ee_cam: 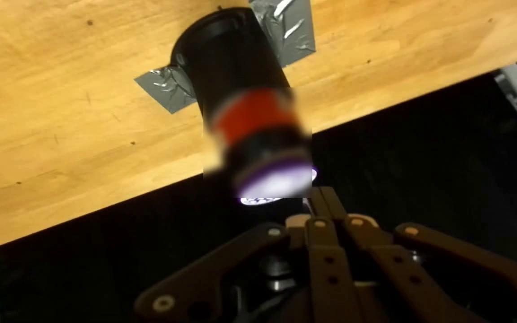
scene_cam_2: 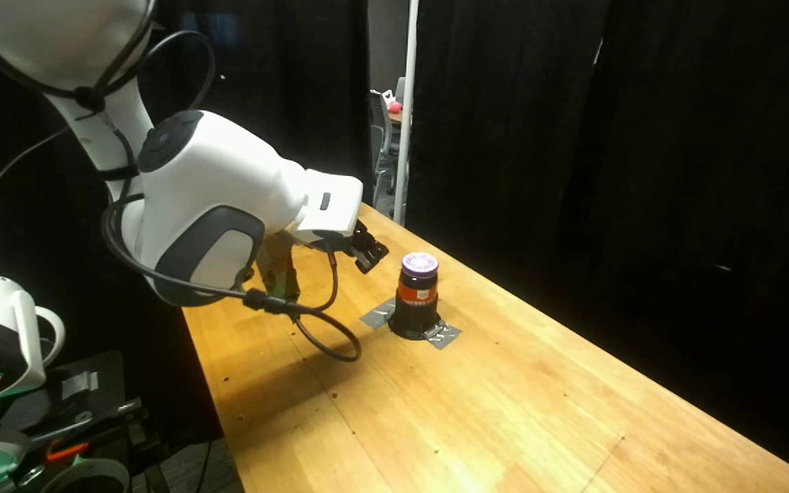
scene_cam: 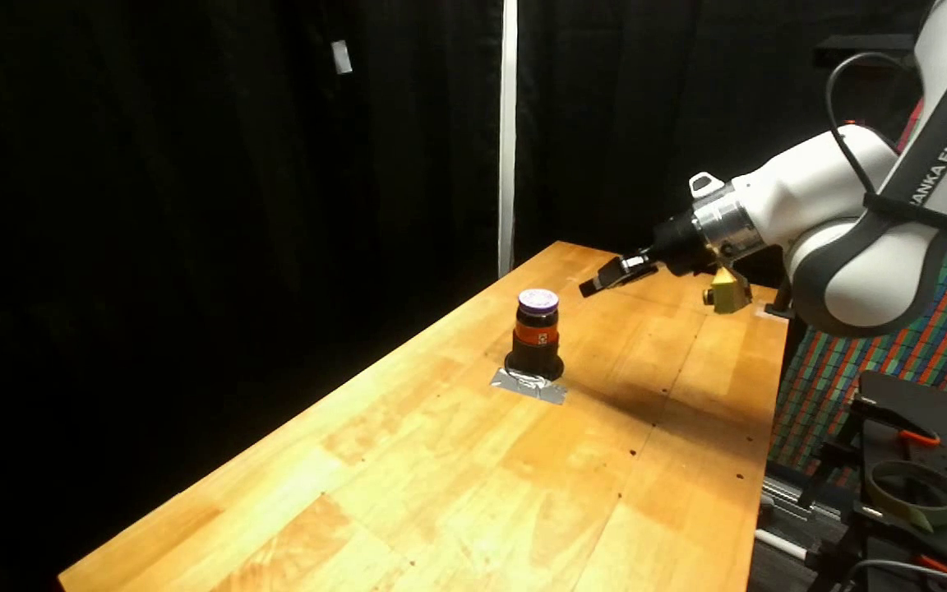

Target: Put the rubber band on the cup

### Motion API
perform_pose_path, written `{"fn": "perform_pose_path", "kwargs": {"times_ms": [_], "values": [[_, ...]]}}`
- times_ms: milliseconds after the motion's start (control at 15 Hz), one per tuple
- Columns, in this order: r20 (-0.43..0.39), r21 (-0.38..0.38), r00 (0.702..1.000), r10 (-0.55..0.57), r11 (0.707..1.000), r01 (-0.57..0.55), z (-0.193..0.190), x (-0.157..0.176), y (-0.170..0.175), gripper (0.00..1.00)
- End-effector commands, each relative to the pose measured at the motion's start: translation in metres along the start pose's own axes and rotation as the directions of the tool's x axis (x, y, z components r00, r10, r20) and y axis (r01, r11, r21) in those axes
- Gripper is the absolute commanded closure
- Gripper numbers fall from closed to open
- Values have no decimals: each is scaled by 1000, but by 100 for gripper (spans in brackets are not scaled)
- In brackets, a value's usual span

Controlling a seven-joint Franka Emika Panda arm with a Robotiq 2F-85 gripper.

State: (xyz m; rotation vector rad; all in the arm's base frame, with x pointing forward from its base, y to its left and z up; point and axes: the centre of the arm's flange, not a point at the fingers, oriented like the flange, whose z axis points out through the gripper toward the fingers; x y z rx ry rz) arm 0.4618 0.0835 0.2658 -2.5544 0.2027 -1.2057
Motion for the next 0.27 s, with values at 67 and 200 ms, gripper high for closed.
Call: {"fn": "perform_pose_path", "kwargs": {"times_ms": [67, 200], "values": [[-3, 56, 996, 89, 995, -89, -15, -18, 15, 74], [-1, 39, 998, 61, 997, -61, -6, -21, 9, 99]]}}
